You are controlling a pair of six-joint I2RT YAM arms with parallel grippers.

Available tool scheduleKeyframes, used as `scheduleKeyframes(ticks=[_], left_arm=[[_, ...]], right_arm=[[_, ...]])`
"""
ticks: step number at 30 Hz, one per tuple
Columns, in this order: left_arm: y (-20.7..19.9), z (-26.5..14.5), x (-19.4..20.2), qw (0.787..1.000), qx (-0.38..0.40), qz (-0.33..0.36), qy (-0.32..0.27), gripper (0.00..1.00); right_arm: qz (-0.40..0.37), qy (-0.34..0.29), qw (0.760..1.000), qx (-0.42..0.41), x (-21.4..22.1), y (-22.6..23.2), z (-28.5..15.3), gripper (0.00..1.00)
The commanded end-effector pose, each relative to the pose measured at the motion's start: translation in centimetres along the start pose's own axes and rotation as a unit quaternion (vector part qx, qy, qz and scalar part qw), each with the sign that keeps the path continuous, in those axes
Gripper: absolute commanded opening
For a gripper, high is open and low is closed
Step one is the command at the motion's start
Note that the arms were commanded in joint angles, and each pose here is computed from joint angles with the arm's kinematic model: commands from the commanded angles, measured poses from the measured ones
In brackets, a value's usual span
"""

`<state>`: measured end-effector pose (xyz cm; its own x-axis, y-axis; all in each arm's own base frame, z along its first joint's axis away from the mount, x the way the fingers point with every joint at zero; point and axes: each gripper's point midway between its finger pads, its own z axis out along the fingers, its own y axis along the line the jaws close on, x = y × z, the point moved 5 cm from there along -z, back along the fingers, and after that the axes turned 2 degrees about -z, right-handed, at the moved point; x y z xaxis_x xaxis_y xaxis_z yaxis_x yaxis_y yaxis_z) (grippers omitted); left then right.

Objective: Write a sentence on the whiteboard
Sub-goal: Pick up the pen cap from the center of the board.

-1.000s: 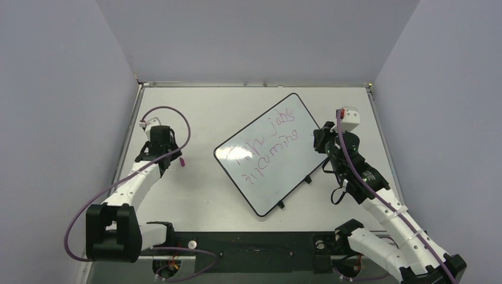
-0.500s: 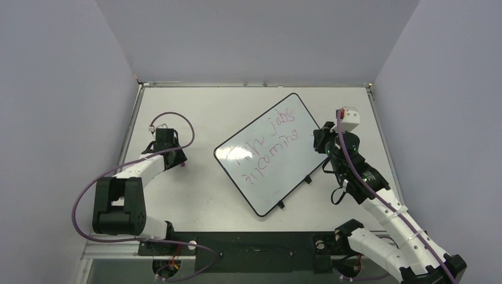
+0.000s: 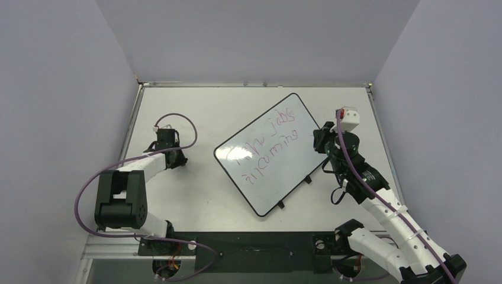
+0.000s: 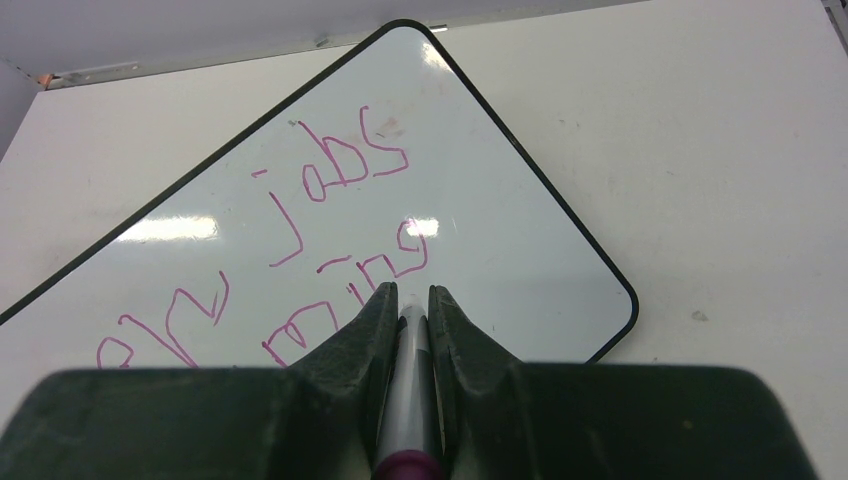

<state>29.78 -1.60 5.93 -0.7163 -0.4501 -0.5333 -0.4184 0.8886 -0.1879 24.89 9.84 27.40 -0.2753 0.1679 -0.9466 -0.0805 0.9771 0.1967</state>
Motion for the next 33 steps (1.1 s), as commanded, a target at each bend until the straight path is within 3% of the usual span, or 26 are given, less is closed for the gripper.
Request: scheduleKeyframes(ticks=[1, 5, 15, 26, 33], left_arm=[[-1.3, 0.1, -1.8, 0.999, 0.03, 0.008, -0.022, 0.16], [-1.6, 0.2, -1.7, 0.999, 0.039, 0.02, -0.016, 0.0], [-5.2, -0.5, 0.3, 0.99, 0.091, 0.107, 0.005, 0.0], [-6.0, -0.4, 1.3, 0.988, 0.086, 0.131, 0.018, 0.26], [-6.0, -0.1, 1.4, 0.988, 0.064, 0.137, 0.023, 0.28]], right_arm=[[0.002, -0.016, 1.0, 0.0, -0.6, 0.0, 0.4, 0.0], [0.002, -0.017, 1.0, 0.0, -0.6, 0.0, 0.3, 0.0], [0.003, -0.018, 1.0, 0.001, -0.6, 0.0, 0.3, 0.0], [0.003, -0.02, 1.0, 0.004, -0.6, -0.1, 0.2, 0.0], [0.002, -0.02, 1.0, 0.005, -0.6, -0.2, 0.2, 0.0]])
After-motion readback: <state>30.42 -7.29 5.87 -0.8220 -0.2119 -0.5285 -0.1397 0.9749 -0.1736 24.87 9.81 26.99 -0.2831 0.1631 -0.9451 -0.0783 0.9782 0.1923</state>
